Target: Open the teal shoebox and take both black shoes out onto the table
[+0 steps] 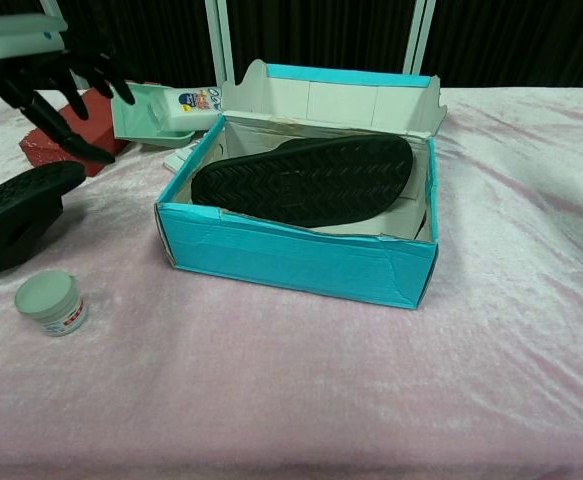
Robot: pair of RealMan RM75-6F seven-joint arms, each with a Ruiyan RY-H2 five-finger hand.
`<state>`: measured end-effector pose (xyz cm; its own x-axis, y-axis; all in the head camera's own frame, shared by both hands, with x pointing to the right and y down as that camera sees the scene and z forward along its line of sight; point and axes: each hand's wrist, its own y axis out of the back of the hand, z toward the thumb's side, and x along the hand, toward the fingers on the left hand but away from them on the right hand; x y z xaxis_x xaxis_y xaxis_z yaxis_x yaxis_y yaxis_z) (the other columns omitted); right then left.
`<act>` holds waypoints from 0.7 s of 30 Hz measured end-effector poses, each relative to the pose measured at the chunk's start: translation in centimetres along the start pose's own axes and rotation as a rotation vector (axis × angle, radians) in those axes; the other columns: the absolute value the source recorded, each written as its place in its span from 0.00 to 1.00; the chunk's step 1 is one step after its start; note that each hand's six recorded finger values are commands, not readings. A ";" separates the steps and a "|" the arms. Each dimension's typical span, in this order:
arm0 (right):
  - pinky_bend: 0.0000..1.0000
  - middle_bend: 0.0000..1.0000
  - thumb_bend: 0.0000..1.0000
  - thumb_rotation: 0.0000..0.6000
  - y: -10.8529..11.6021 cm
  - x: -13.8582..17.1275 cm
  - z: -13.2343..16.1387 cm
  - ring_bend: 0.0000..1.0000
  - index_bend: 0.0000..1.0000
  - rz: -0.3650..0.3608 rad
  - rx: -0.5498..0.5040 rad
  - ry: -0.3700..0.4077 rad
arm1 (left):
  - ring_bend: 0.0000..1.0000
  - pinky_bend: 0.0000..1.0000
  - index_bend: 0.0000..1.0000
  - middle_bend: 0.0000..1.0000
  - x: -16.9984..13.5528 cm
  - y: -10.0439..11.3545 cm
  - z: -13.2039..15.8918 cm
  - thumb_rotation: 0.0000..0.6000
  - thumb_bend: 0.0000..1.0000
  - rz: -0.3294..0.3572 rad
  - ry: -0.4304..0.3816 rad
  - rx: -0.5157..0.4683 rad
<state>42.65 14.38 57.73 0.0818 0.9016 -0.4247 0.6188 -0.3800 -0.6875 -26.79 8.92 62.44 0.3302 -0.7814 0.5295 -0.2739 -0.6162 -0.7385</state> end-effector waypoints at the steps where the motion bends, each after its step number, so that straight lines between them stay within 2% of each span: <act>1: 0.16 0.00 0.12 1.00 0.0 0.1 0.0 0.00 0.00 0.000 0.002 -0.001 | 0.19 0.31 0.24 0.28 0.0 0.2 0.5 1.00 0.00 0.008 -0.018 -0.005; 5: 0.16 0.00 0.12 1.00 0.3 0.3 0.0 0.00 0.00 -0.008 0.003 -0.001 | 0.19 0.29 0.26 0.29 1.4 0.2 2.5 1.00 0.00 0.022 -0.058 0.003; 9: 0.16 0.00 0.12 1.00 0.5 0.4 -0.1 0.00 0.00 -0.011 0.007 -0.003 | 0.18 0.18 0.25 0.27 3.7 -0.4 4.4 1.00 0.00 0.013 -0.077 0.040; 11: 0.16 0.00 0.12 1.00 0.6 0.4 -0.1 0.00 0.00 -0.012 0.008 -0.004 | 0.17 0.16 0.25 0.27 4.8 -0.9 5.4 1.00 0.00 0.003 -0.083 0.068; 17: 0.16 0.00 0.12 1.00 0.6 0.4 -0.1 0.00 0.00 -0.013 0.009 -0.003 | 0.15 0.14 0.25 0.27 8.0 -3.0 8.2 1.00 0.00 -0.053 -0.094 0.144; 21: 0.16 0.00 0.12 1.00 0.8 0.5 -0.1 0.00 0.00 -0.018 0.011 -0.004 | 0.15 0.14 0.25 0.27 9.6 -4.7 10.0 1.00 0.00 -0.091 -0.096 0.150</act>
<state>43.26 14.57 57.00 0.0674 0.9076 -0.4143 0.6116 -0.3657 -0.7016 -13.26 5.34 66.82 0.4337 -0.7060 0.5598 -0.1037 -0.6563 -0.7474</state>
